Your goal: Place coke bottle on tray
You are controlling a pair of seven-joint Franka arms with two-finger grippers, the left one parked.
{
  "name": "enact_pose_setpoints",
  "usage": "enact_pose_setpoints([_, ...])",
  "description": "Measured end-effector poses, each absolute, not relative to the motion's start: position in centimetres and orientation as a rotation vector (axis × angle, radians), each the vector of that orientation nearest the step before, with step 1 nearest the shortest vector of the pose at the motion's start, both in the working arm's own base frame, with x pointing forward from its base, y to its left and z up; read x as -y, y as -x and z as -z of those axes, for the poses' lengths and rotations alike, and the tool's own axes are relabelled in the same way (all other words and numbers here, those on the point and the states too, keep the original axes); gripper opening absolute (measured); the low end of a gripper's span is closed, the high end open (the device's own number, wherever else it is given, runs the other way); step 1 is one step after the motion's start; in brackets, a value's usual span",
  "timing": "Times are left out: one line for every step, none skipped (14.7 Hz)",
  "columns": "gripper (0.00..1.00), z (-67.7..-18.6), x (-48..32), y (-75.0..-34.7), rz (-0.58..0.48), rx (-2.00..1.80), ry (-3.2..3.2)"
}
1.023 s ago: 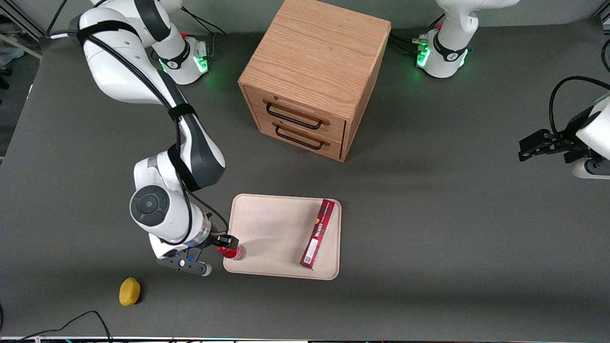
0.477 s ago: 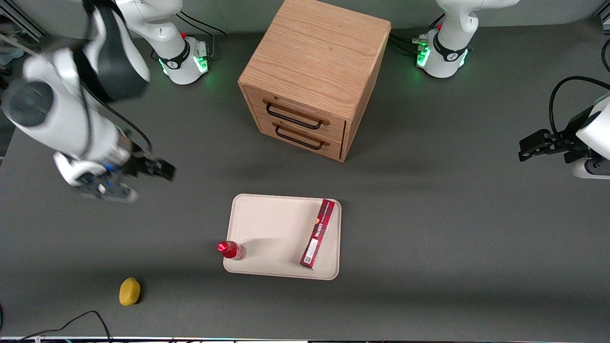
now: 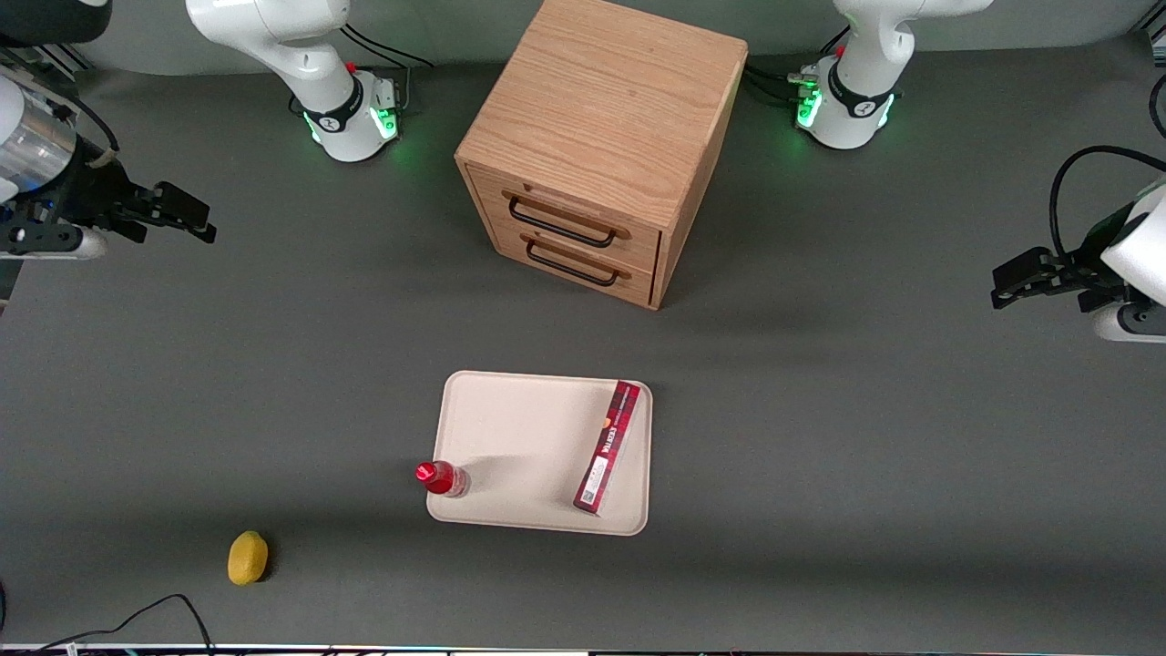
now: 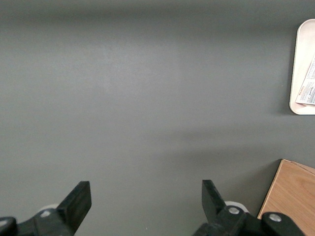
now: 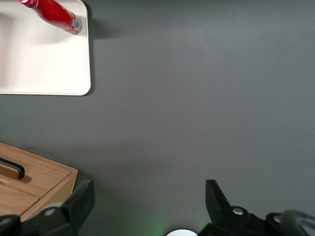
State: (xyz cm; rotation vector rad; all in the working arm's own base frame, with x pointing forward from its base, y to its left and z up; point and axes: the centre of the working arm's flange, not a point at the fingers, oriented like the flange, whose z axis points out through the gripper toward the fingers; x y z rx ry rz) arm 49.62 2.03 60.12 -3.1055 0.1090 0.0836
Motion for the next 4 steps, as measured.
enact_pose_setpoints([1.00, -60.13, -2.22, -49.54, -0.089, -0.103, 3.106])
enact_pose_setpoints([1.00, -60.12, -2.36, -49.51, -0.092, -0.099, 3.107])
enact_pose_setpoints([1.00, -60.19, -2.42, -49.47, -0.096, -0.097, 3.108])
enact_pose_setpoints([1.00, -60.28, -2.42, -49.37, -0.106, -0.097, 3.108])
